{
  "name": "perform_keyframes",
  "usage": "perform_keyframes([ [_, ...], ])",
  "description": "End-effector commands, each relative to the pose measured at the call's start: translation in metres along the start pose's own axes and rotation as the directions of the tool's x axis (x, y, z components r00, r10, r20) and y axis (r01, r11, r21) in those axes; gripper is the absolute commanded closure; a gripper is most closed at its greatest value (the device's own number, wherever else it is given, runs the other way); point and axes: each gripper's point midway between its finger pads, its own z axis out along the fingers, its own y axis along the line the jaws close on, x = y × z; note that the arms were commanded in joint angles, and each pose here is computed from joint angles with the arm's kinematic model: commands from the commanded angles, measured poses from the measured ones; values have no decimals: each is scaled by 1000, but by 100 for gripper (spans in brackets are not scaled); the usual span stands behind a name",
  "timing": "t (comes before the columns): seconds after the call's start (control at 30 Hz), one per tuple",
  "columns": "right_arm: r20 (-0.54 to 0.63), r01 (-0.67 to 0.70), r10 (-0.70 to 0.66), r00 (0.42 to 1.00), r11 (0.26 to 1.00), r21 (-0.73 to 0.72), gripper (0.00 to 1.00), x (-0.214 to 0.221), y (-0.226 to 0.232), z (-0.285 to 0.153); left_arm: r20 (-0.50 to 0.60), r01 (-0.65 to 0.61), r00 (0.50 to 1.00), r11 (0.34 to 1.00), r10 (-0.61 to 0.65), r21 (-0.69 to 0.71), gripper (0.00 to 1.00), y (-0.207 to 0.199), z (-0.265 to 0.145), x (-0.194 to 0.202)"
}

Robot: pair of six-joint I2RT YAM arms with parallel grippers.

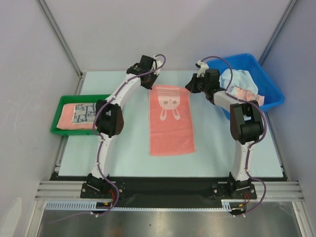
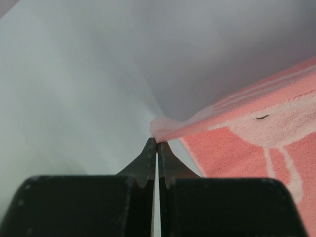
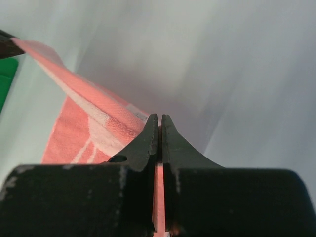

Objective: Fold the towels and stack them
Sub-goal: Fold the towel

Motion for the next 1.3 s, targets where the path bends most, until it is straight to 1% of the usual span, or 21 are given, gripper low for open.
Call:
perform_keyframes([
  [0.0,189,133,-110,976,985,-112,98,-70,26,-7,192,-34,981,999,33,2,100,17,-30,-47],
  [0.13,143,108,-91,985,987,-115,98,-52,30,-20,180,-49,983,997,38,61,100,4,-45,-36],
  [0.17,141,106,-89,986,987,-118,98,-49,32,-24,145,-40,989,997,29,68,100,0,-45,-24],
  [0.2,108,89,-77,991,990,-113,99,-32,29,-28,146,-21,989,998,13,53,100,3,-56,-24],
  [0.27,101,79,-71,992,994,-80,99,-32,30,-42,95,-4,995,998,-2,63,100,-2,-58,-4],
  [0.3,71,69,-65,995,995,-65,99,-18,27,-47,76,2,997,997,-8,80,100,-6,-61,4],
  [0.33,58,59,-56,997,997,-56,99,-12,26,-52,96,0,995,995,-10,104,100,-12,-75,1],
  [0.4,80,68,-63,995,996,-62,99,-15,34,-68,35,10,999,989,-16,148,100,-30,-73,27],
  [0.43,51,56,-53,997,996,-69,98,4,34,-73,17,14,1000,987,-17,160,100,-36,-78,33],
  [0.47,58,60,-55,997,995,-76,98,6,37,-77,-46,12,999,983,-3,184,100,-51,-79,52],
  [0.5,61,60,-56,997,996,-73,98,5,40,-83,-73,13,997,981,1,195,100,-59,-80,60],
  [0.57,7,30,-30,1000,998,-58,99,26,40,-91,-124,1,992,983,22,186,100,-74,-84,82],
  [0.63,3,24,-24,1000,998,-52,99,32,49,-100,-140,-2,990,987,25,161,100,-78,-87,94],
  [0.67,-39,7,-9,999,999,-43,99,48,49,-105,-145,10,989,987,14,159,100,-83,-92,103],
  [0.73,-58,8,-9,998,1000,-25,99,52,56,-112,-143,23,990,985,1,171,100,-89,-101,109],
  [0.77,-96,-7,6,995,1000,-12,99,66,56,-117,-143,29,990,984,-4,176,100,-92,-109,117],
  [0.83,-88,-3,4,996,1000,11,98,66,59,-127,-172,37,985,983,-6,182,99,-98,-115,132],
  [1.0,-122,-50,57,991,997,60,97,94,59,-150,-211,25,977,982,15,185,100,-117,-133,154],
  [1.13,-182,-69,77,980,996,50,94,127,70,-158,-247,50,969,969,12,240,100,-138,-140,179],
  [1.2,-200,-69,83,976,995,76,93,138,73,-160,-253,74,967,967,-10,245,100,-145,-141,184],
  [1.27,-216,-72,95,972,991,111,93,148,70,-164,-271,87,963,953,-6,289,97,-157,-145,193],
])
